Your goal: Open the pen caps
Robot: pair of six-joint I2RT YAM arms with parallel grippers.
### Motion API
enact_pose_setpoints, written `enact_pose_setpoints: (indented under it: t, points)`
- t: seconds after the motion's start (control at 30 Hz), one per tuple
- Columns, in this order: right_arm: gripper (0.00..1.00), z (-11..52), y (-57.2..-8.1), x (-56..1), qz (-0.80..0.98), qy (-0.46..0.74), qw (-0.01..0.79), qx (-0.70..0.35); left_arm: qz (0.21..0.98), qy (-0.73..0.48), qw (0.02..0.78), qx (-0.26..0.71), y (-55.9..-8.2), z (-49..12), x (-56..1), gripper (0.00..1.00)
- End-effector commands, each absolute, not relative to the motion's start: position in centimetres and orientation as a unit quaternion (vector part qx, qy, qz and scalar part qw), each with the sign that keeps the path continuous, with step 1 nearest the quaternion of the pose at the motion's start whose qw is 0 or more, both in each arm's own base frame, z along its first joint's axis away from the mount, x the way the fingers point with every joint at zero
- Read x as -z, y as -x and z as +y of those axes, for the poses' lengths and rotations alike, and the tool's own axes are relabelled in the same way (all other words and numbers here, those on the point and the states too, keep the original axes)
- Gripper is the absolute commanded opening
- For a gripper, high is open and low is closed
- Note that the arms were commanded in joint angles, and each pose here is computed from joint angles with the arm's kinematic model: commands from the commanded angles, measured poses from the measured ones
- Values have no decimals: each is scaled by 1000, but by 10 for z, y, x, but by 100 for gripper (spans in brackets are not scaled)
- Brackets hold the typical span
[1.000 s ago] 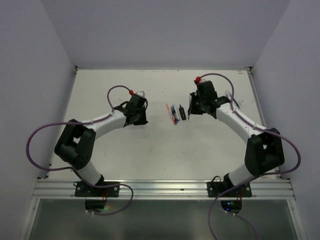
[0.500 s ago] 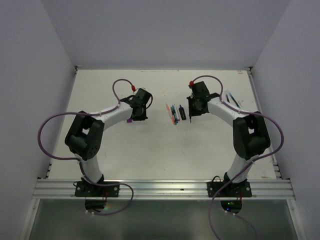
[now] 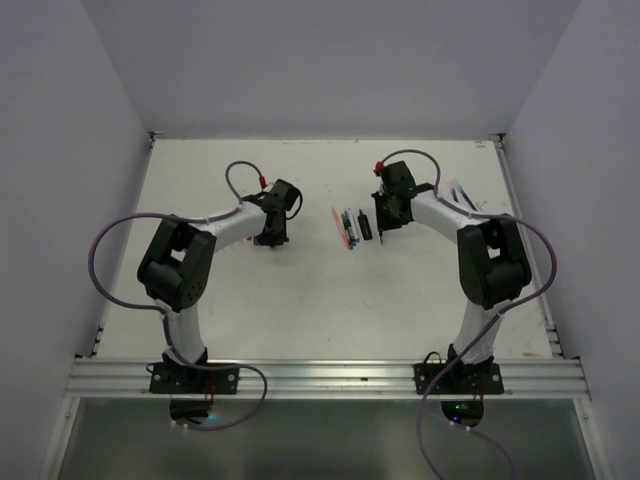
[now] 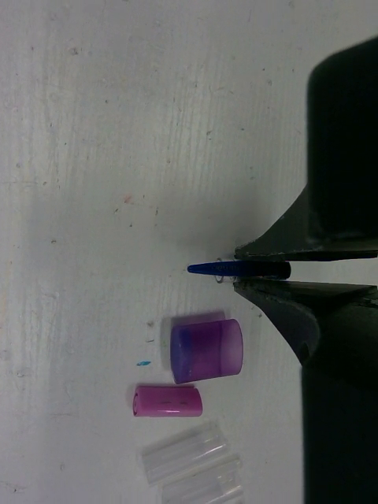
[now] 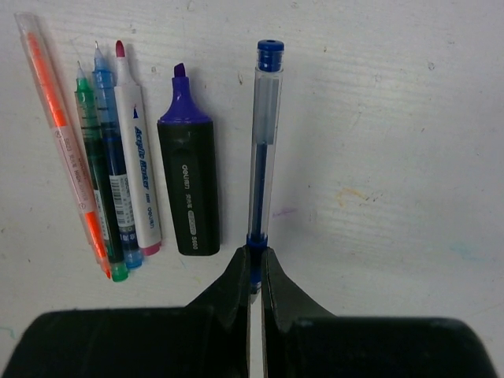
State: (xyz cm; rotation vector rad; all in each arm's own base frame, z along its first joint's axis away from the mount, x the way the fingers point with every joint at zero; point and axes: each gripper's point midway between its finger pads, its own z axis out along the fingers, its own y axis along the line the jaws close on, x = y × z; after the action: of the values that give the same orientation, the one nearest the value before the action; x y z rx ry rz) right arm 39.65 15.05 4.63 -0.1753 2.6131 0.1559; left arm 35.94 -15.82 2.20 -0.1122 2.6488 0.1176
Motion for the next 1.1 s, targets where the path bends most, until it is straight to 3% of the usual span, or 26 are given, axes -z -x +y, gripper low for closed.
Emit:
enact_pose_setpoints:
  t: [0.0,0.33,0.6,0.73,1.07]
  points:
    - [0,155,-416,-54,955,74,279,-63,964,41,254,-70,-372,-149,-28,0]
    - [0,161,-421,-40,957,76,270,-69,965,46,246,-77,-374,-144,-19,5]
    - [0,162,-422,-37,958,76,267,-72,965,53,242,-83,-372,-137,-16,24]
    - [0,162,-421,-36,958,75,266,-73,965,55,241,-83,-371,-134,-15,28]
    - [0,162,-421,-35,959,71,265,-73,962,58,261,-59,-376,-140,-31,30]
